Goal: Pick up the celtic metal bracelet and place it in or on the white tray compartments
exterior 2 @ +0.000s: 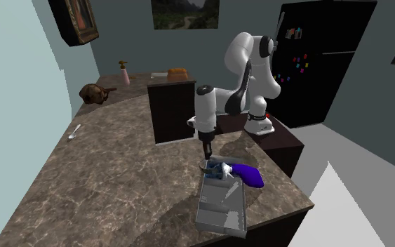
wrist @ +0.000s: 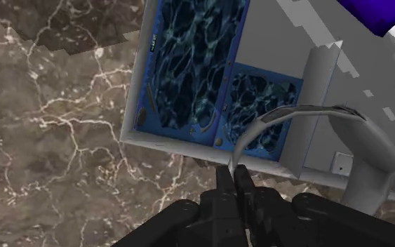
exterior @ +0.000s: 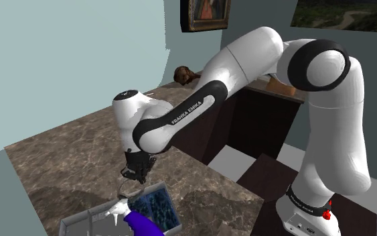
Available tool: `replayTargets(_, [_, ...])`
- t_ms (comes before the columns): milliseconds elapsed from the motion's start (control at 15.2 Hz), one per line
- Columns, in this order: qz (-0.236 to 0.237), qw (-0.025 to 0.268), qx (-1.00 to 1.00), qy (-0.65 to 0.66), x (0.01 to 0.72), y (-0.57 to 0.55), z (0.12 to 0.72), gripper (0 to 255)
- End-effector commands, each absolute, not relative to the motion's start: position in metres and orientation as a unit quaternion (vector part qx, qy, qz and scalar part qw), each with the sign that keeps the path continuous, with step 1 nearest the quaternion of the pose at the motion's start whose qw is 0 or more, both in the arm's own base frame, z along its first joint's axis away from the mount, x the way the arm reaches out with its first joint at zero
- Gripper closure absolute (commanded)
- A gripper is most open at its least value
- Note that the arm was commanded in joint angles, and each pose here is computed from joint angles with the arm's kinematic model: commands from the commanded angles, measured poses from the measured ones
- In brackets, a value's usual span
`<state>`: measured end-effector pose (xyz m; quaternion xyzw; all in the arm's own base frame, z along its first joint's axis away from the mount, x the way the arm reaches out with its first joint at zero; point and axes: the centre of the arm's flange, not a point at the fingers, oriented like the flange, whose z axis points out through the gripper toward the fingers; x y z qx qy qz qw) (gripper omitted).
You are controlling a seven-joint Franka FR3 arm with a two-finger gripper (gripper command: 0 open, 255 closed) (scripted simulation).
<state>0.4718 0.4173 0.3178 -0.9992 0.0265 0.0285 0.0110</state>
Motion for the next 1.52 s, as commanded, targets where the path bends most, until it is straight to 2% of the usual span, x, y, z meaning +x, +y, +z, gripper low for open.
replayTargets(0, [0.029, 0.011, -0.999, 0.027, 0.459, 0.438, 0.314, 255])
replayTargets(330, [0.029, 0.011, -0.999, 0.027, 0.421, 0.496, 0.308, 255])
replayTargets(990, [0.029, 0.011, -0.999, 0.027, 0.421, 0.496, 0.255, 255])
replayTargets(1452, [0.029, 0.011, -0.999, 0.027, 0.421, 0.496, 0.254, 255])
